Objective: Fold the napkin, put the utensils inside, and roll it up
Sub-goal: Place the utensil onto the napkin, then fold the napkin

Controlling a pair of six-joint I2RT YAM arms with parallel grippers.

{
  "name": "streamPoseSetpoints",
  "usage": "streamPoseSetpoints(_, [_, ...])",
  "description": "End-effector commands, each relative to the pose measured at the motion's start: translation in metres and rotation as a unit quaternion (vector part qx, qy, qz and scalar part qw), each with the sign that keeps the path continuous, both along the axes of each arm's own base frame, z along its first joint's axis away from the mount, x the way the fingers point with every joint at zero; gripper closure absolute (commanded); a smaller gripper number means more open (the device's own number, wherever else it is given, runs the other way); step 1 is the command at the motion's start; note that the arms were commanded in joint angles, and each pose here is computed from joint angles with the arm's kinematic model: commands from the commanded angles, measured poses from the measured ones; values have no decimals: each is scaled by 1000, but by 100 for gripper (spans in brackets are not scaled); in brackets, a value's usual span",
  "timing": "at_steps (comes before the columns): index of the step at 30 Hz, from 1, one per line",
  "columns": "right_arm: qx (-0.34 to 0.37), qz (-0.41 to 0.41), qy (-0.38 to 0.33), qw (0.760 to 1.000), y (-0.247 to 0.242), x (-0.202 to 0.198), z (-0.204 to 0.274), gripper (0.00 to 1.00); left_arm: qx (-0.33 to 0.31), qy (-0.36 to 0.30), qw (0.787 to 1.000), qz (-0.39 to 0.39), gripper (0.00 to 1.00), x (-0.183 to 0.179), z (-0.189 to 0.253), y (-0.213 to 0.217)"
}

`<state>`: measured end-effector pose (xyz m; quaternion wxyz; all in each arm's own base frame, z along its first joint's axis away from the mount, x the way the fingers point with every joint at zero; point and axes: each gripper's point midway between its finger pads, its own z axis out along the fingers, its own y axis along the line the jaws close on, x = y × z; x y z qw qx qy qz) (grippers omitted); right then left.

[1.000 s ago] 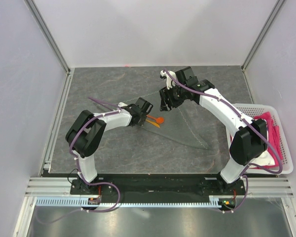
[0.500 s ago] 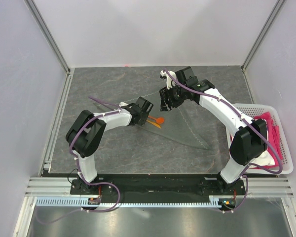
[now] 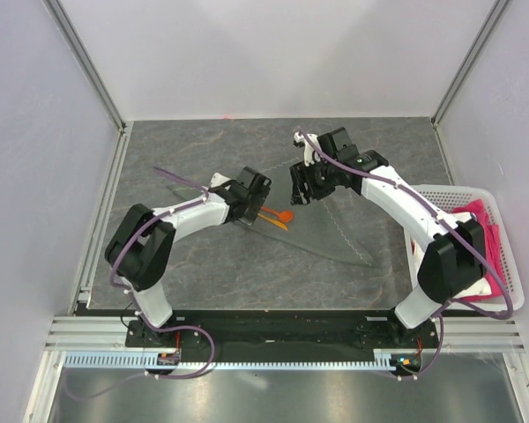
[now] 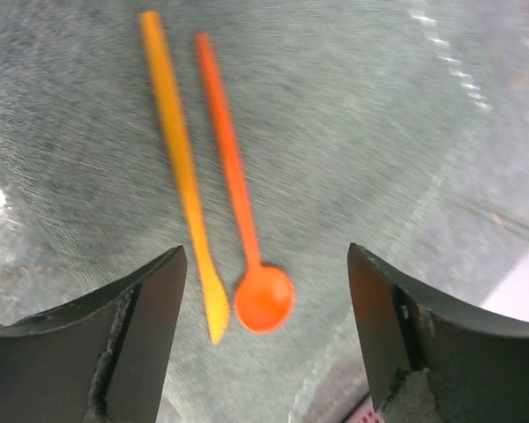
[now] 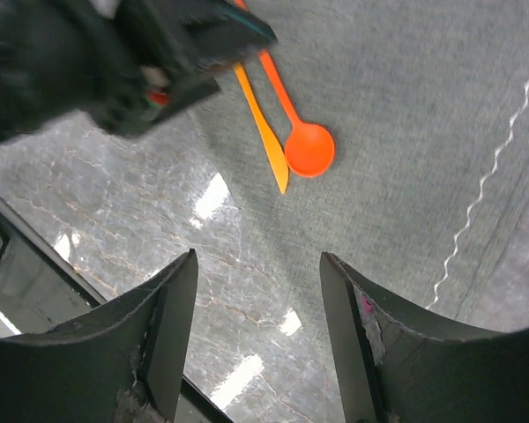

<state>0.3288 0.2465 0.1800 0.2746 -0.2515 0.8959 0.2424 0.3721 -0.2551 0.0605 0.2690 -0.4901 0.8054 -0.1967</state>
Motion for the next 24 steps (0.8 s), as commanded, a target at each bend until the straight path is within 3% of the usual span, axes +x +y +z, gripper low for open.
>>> streamPoseSetpoints(1, [-2,-43,-1,999,-11,-5,-5,34,39,-92,994,-35,16,12,59,17])
streamPoseSetpoints(3, [-14,-57,19,998,-16,-10,-22,34,71,-96,991,-57,15,11,57,41])
streamPoseSetpoints(5, [-13,-60,31,998,-16,-14,-32,34,68,-133,988,-46,15,23,74,76])
streamPoseSetpoints(6, [-13,-64,45,997,-17,-18,-41,33,66,-121,988,-72,16,12,57,88])
streamPoseSetpoints(8, [-7,-68,41,997,-16,-18,-45,32,49,-147,987,-31,17,20,69,139])
streamPoseSetpoints(9, [-11,-74,46,996,-18,-20,-52,32,53,-134,989,-41,19,8,52,154])
streamPoseSetpoints(13, [-2,-95,50,994,-18,-19,-59,31,144,-151,978,5,21,-4,59,230])
streamPoseSetpoints(17, [9,-104,59,993,-14,-17,-61,31,173,-158,972,29,26,-2,60,270])
streamPoseSetpoints(24, [25,-119,47,991,-11,-12,-47,30,99,-193,976,-16,41,27,40,290])
